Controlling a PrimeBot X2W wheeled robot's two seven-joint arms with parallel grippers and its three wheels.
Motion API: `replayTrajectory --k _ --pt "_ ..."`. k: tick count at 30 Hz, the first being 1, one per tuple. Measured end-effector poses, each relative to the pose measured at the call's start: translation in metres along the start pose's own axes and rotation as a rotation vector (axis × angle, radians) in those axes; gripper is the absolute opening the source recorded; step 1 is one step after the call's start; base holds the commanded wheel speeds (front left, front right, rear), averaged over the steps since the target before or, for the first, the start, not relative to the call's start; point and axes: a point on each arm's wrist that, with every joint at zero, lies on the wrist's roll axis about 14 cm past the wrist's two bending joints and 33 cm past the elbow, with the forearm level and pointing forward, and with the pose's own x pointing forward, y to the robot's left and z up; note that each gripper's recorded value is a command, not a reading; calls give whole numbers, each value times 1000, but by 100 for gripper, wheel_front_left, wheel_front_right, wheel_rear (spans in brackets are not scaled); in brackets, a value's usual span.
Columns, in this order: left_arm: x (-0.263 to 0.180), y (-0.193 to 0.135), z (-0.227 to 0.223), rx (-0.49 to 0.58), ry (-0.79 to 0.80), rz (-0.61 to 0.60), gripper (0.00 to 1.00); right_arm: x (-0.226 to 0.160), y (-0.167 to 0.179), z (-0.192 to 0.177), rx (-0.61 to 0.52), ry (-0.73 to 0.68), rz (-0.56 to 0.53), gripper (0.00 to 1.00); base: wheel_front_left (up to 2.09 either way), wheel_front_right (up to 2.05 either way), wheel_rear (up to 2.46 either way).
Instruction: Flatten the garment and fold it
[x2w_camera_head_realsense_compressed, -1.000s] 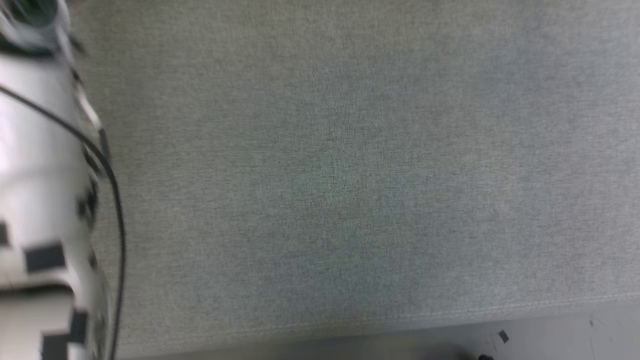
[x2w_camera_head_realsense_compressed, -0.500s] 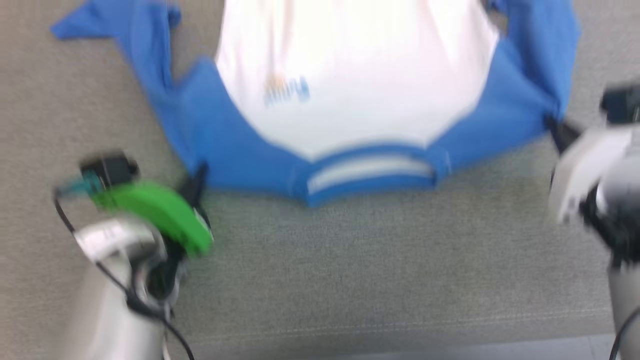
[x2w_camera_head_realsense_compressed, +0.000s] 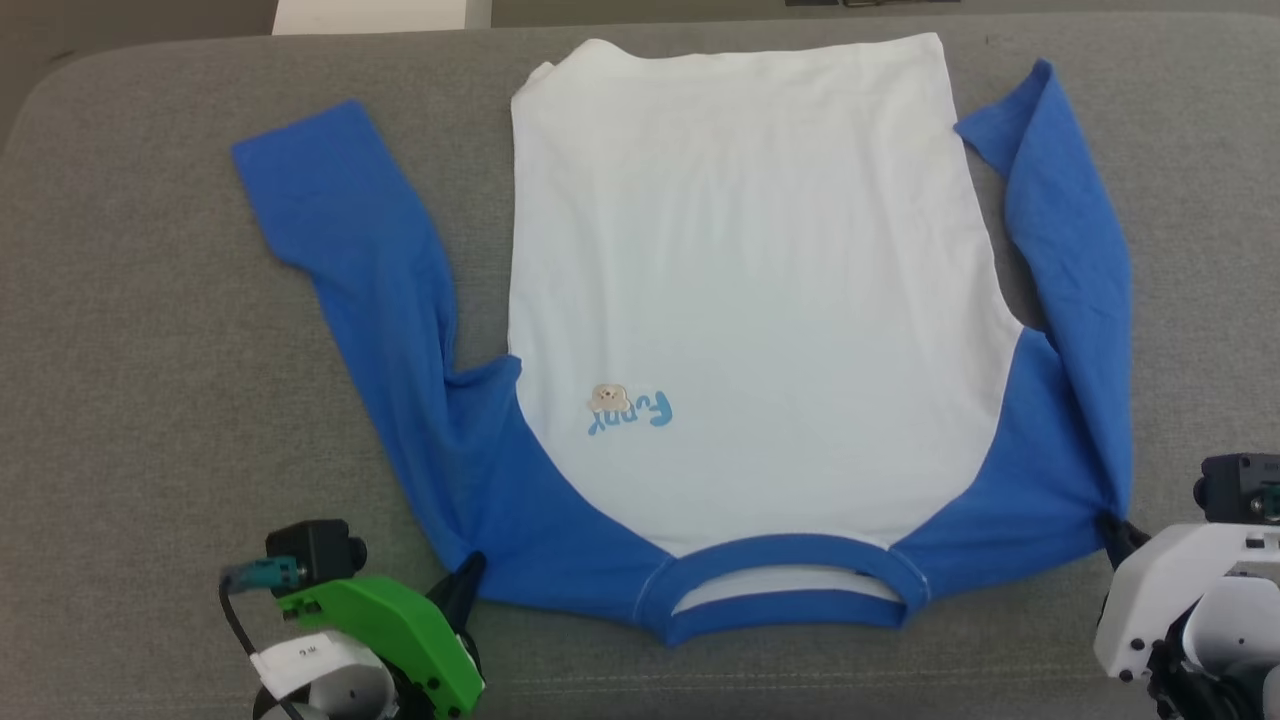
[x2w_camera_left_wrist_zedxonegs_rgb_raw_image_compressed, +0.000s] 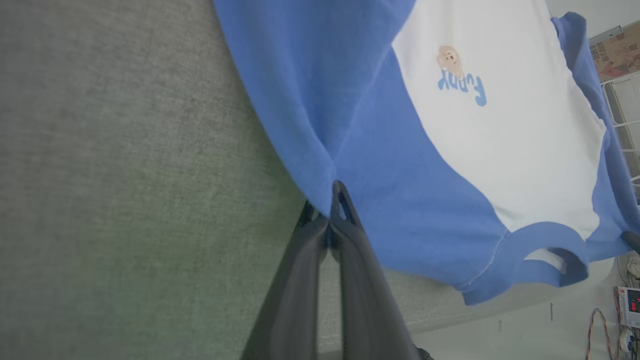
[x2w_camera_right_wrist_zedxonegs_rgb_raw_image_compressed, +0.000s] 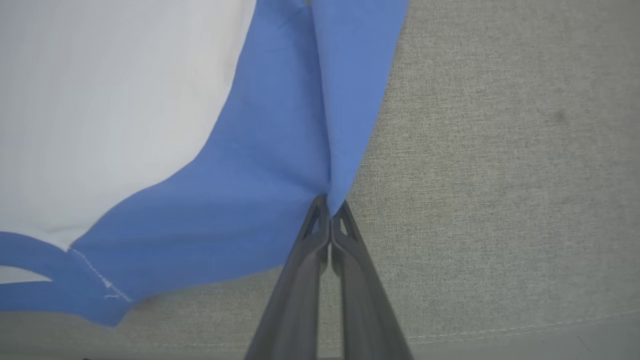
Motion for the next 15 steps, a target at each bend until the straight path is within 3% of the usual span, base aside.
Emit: replayTrajectory --k 11,12,13,14,15 --pt "-2 13 -27 -21 39 47 0 13 0 -46 35 101 -11 0 0 0 0" --pt "-1 13 -27 -25 33 49 36 14 1 -49 35 109 -11 0 0 0 0" --pt "0 13 -28 -28 27 50 90 16 2 -50 34 107 -10 19 0 0 0" --pt "0 13 -28 -29 24 51 100 17 2 -49 31 103 -9 61 0 0 0" --pt "1 12 -28 -27 21 47 100 18 4 -49 25 98 -5 100 0 0 0"
